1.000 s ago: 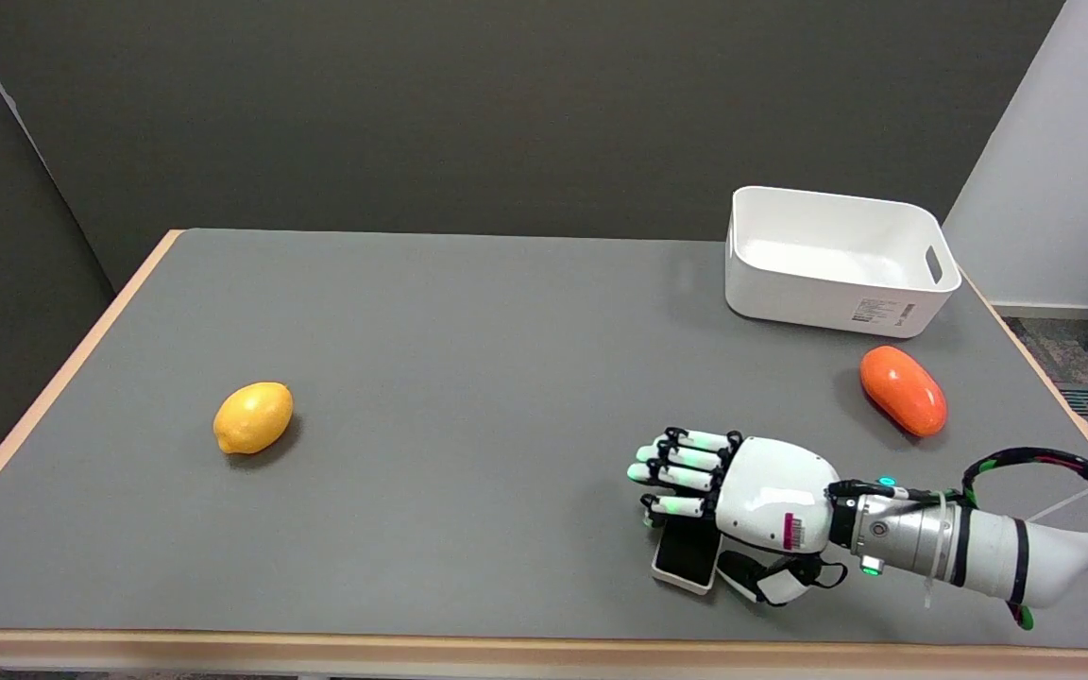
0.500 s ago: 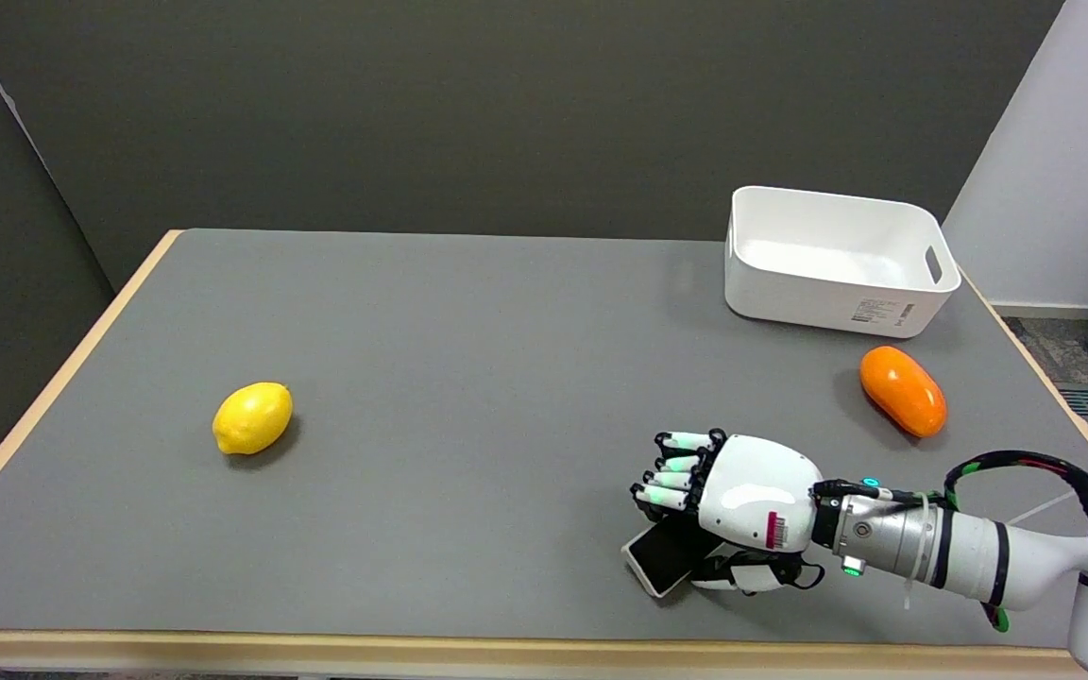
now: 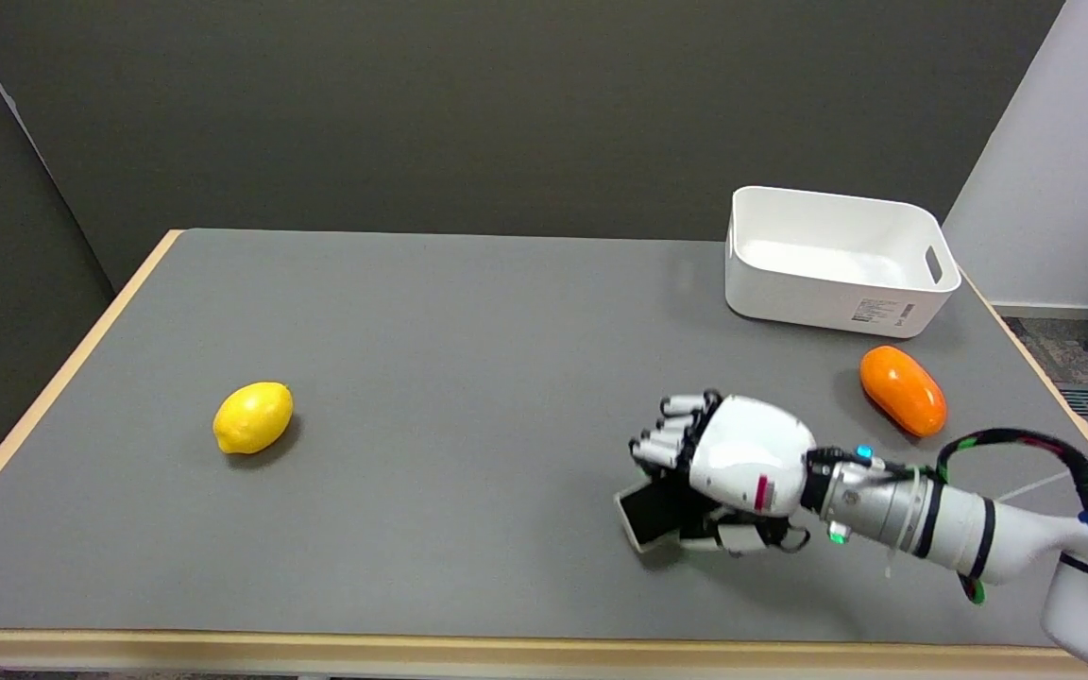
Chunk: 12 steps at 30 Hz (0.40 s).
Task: Pick up the blackboard eraser.
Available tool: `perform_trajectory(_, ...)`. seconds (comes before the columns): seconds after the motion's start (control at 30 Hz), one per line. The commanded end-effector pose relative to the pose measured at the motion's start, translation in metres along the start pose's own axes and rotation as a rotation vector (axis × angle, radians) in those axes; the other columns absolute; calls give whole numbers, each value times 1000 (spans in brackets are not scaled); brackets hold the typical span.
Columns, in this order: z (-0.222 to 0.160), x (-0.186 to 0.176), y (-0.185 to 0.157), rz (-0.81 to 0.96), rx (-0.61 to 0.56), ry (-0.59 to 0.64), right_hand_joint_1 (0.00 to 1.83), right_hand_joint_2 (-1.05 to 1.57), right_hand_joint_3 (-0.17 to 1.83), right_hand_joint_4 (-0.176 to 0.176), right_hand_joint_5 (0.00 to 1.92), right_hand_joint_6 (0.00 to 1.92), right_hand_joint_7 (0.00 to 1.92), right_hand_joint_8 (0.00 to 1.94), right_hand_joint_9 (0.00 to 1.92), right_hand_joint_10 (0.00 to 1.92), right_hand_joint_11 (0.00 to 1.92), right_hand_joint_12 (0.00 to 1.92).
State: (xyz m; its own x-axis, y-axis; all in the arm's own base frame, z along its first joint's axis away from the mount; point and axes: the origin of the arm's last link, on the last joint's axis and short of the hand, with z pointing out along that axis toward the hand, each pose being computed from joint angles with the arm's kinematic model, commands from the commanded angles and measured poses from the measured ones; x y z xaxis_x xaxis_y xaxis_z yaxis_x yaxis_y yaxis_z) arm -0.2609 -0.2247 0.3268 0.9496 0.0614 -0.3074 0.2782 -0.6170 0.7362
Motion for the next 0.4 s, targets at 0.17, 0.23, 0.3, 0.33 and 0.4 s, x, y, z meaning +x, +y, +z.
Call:
perform_trajectory(0.17,27,148,144,-401,-501,349,1197,1016,484,-140,632,1439,879,1458,767,1345,560,1673)
perform_trajectory(0.23,30,162,160,-452,-556,360,1199,1025,457,-138,638,1427,883,1443,772,1325,586,1661)
perform_trajectory(0.3,35,179,185,-500,-640,373,1199,1024,457,-137,638,1427,884,1442,774,1324,593,1659)
perform_trajectory(0.33,37,182,190,-506,-657,375,1198,1013,485,-138,635,1439,882,1452,775,1342,583,1661)
perform_trajectory(0.4,43,188,221,-511,-738,360,1196,1007,501,-137,633,1446,882,1455,776,1351,578,1663)
